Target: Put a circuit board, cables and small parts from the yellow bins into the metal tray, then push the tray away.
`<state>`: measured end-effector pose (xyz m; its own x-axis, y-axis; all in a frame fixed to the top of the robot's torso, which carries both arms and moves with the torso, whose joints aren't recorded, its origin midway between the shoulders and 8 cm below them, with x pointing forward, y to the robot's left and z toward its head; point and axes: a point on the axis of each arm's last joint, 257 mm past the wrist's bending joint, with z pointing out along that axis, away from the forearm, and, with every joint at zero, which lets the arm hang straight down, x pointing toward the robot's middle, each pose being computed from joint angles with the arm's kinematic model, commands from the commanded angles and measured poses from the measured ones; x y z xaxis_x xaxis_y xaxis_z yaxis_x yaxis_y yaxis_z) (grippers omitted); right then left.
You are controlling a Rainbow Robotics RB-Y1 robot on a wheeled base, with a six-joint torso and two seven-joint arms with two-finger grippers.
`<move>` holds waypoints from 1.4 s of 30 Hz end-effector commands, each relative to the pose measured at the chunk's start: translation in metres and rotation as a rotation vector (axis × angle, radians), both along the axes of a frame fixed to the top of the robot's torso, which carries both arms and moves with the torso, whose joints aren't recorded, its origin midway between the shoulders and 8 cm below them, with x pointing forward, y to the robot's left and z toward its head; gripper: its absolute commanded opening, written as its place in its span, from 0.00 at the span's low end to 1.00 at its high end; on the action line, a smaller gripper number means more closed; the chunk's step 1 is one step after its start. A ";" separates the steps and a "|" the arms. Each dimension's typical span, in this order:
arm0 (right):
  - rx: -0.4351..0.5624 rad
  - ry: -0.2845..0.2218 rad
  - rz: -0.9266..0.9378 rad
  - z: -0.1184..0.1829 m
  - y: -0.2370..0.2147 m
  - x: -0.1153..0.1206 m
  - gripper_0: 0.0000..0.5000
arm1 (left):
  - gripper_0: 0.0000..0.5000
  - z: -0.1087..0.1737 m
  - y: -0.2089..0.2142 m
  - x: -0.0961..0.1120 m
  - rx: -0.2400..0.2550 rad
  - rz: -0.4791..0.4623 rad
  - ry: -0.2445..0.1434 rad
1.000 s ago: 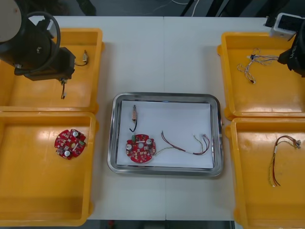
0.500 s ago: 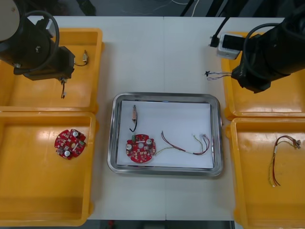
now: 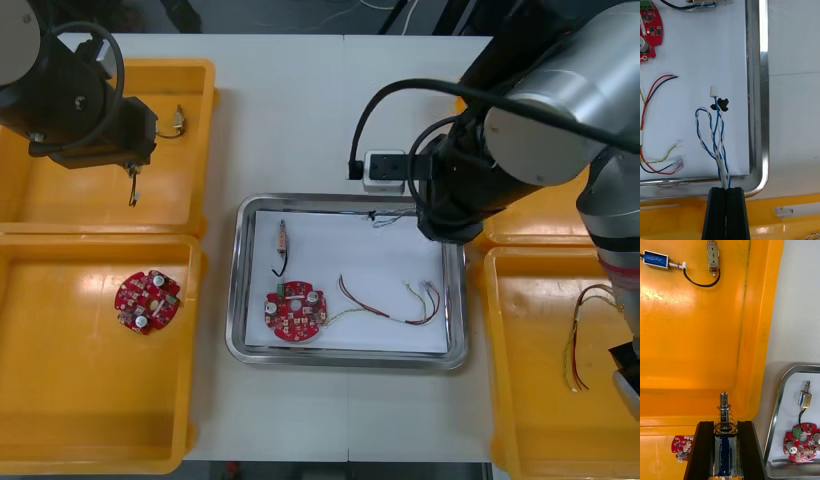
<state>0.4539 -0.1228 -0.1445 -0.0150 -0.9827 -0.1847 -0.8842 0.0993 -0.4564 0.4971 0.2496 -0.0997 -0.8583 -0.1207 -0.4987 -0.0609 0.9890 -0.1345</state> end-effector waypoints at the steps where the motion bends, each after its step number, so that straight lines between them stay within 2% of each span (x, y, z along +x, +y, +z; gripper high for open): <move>1: 0.012 0.001 0.013 -0.016 0.029 -0.007 0.00 | 0.00 0.007 -0.003 -0.003 -0.075 0.075 -0.011; 5: 0.014 -0.014 0.016 -0.026 0.036 -0.002 0.00 | 0.00 0.007 -0.004 -0.003 -0.075 0.074 -0.011; 11: 0.041 -0.004 0.012 -0.050 0.040 0.006 0.00 | 0.00 0.008 -0.004 -0.003 -0.075 0.073 -0.012; 21: 0.018 -0.020 0.002 -0.086 0.043 0.026 0.00 | 0.00 0.007 -0.004 -0.003 -0.075 0.074 -0.011; 37: 0.023 -0.034 -0.023 -0.107 0.040 0.033 0.02 | 0.00 0.008 -0.004 -0.003 -0.075 0.073 -0.012; 38: 0.025 -0.029 -0.024 -0.109 0.039 0.032 0.30 | 0.00 0.008 -0.004 -0.003 -0.076 0.075 -0.011; 39: 0.027 -0.030 -0.025 -0.108 0.040 0.032 0.53 | 0.00 0.008 -0.004 -0.003 -0.076 0.075 -0.011; 41: 0.029 -0.030 -0.026 -0.108 0.040 0.032 0.87 | 0.00 0.008 -0.004 -0.003 -0.076 0.074 -0.013; 42: 0.030 -0.028 -0.030 -0.108 0.040 0.032 0.96 | 0.00 0.008 -0.004 -0.003 -0.076 0.075 -0.011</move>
<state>0.4916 -0.0979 -0.2505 -0.0465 -0.9807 -0.1900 -0.8657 0.1345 -0.4821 0.4968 0.2488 -0.0998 -0.8579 -0.1367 -0.4954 -0.0736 0.9867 -0.1449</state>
